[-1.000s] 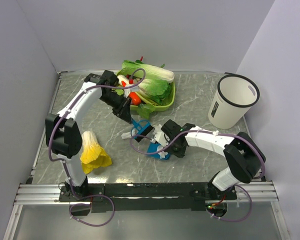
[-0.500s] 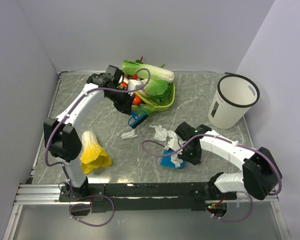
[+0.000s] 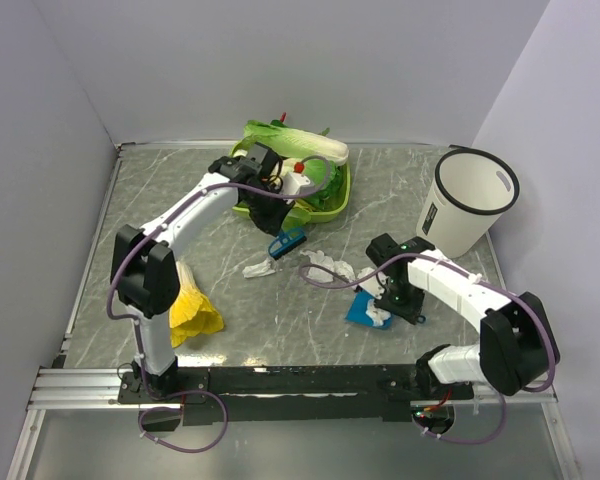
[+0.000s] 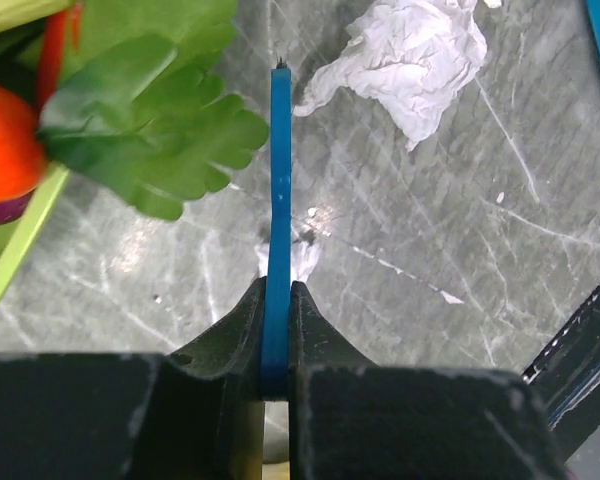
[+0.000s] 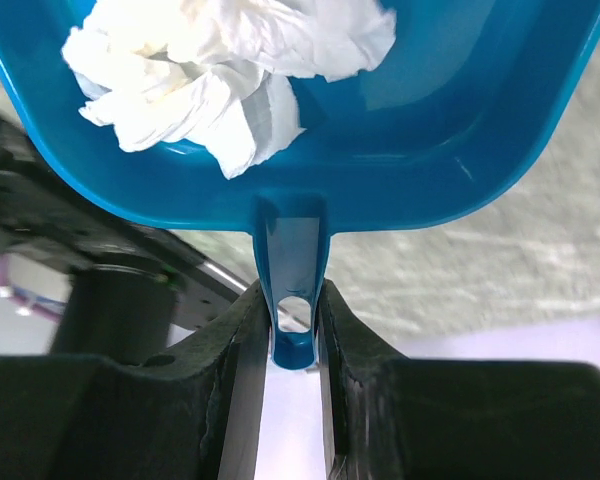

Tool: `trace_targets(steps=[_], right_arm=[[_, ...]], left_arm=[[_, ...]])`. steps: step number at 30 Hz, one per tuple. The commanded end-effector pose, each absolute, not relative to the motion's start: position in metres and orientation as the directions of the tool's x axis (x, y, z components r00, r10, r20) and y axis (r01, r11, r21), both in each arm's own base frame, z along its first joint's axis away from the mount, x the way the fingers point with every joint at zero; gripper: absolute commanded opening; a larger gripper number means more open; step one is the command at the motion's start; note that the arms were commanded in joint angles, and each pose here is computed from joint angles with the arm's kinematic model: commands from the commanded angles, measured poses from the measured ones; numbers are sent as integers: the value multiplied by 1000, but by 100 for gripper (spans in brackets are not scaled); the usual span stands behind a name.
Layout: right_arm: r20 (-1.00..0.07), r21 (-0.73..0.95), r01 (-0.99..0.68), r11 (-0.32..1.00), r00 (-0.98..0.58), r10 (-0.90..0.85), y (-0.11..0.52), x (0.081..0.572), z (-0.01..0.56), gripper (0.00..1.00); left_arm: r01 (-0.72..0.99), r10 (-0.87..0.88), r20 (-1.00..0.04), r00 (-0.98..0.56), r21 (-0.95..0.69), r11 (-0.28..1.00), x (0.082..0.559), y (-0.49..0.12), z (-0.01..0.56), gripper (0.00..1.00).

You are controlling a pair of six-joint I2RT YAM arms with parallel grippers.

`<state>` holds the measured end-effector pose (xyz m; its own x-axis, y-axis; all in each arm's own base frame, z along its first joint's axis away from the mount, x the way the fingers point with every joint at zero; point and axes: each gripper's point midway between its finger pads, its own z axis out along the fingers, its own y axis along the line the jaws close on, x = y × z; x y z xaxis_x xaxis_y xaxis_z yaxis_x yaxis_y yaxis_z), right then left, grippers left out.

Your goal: Sweep away the paper scraps from the table

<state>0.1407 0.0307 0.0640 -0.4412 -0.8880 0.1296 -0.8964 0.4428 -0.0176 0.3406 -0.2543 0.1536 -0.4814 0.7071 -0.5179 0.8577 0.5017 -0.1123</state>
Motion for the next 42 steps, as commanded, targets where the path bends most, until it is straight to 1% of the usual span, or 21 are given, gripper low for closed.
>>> trace_targets(steps=[1,5,6,9,15,18,23,27,31,36,38,40,42], right_arm=[[254,-114,-901,419,-434,-864,2,156,68,0],[235,-176,-884,434,-465,-853,7,183,67,0],[248,-170,-884,436,-466,-849,9,186,64,0],[237,-181,-877,445,-478,-845,17,202,61,0],[225,-181,-899,399,-433,-873,30,225,51,0],[211,-185,-916,355,-390,-896,38,231,51,0],[188,-167,-931,323,-352,-917,56,234,46,0],[159,-138,-932,335,-355,-921,72,233,38,0],[160,-130,-952,276,-295,-942,78,226,30,0],[135,-116,-959,259,-273,-952,81,218,31,0],[116,-123,-964,234,-248,-962,88,217,32,0],[107,-126,-970,210,-224,-969,96,217,32,0],[88,-119,-970,214,-225,-970,104,218,32,0]], left_arm=[[856,688,-548,-476,-112,504,345,-275,158,1],[855,693,-535,-483,-118,505,346,-286,145,1],[850,687,-534,-493,-125,512,347,-289,143,1],[840,676,-527,-515,-156,519,346,-299,135,1],[819,634,-524,-569,-287,497,336,-320,126,1],[812,624,-522,-581,-323,486,334,-330,124,1],[812,606,-540,-584,-372,450,333,-346,130,1],[808,606,-536,-588,-356,469,333,-346,131,1],[800,596,-535,-599,-368,475,330,-342,137,1],[792,570,-553,-608,-366,489,328,-336,149,1],[804,558,-580,-593,-395,445,322,-339,163,1],[808,551,-591,-588,-400,433,321,-341,168,1],[810,551,-594,-586,-408,422,320,-342,171,1]])
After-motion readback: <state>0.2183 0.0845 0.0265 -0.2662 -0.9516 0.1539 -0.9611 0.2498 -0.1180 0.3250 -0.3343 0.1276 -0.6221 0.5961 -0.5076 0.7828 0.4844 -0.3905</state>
